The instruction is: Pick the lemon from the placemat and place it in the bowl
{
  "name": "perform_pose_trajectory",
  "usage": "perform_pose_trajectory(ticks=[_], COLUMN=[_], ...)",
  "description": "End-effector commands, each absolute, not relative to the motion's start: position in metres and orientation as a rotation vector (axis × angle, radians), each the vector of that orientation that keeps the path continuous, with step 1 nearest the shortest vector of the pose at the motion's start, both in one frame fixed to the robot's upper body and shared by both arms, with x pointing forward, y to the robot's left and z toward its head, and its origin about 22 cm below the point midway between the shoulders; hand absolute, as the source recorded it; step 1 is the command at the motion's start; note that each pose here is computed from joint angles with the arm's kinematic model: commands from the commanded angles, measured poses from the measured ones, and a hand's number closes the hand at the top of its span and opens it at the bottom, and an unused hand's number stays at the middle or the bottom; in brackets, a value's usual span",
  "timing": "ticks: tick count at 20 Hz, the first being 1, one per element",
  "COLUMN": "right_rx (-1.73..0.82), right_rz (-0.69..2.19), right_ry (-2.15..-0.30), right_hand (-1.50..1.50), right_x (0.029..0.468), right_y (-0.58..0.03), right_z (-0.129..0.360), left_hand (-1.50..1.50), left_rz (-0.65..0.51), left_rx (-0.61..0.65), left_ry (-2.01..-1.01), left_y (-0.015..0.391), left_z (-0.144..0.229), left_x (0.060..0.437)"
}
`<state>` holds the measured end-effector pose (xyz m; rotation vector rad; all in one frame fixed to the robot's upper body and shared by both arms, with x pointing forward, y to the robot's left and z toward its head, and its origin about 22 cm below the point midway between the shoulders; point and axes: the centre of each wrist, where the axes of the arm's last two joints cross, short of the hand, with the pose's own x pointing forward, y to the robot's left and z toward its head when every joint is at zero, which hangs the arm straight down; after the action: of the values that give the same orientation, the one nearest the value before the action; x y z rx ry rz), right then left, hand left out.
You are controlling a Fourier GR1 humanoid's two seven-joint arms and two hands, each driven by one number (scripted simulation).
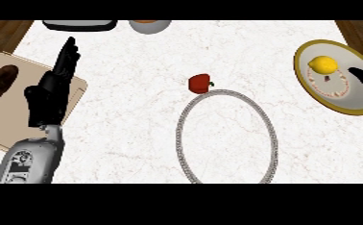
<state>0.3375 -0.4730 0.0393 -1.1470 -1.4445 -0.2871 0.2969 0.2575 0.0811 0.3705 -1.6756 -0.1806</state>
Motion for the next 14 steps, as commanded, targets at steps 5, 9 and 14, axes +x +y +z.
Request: perform_pose_trajectory(ticks=[5,9,14], right_rx=[-1.006,-0.926,-0.862], right_rz=[-0.385,-0.337,-0.299], right_ry=[-1.573,-1.596,-1.623], right_hand=[-1.50,-1.50,-1.50], right_x=[0.290,0.259,0.229], right_y=[-0.510,-0.515,-0.508], right_z=[0.024,0.005,-0.015], left_hand=[0.00,0.00,0.00], left_rz=[-0.159,-0.160,-0.172], left_rx=[0.406,0.403,0.425], left_ry=[-1.635,-1.628,-1.638], left_y=[0.276,0.262,0.267], left_z=[0.083,0.064,0.086], left_x=[0.289,0.282,0.275])
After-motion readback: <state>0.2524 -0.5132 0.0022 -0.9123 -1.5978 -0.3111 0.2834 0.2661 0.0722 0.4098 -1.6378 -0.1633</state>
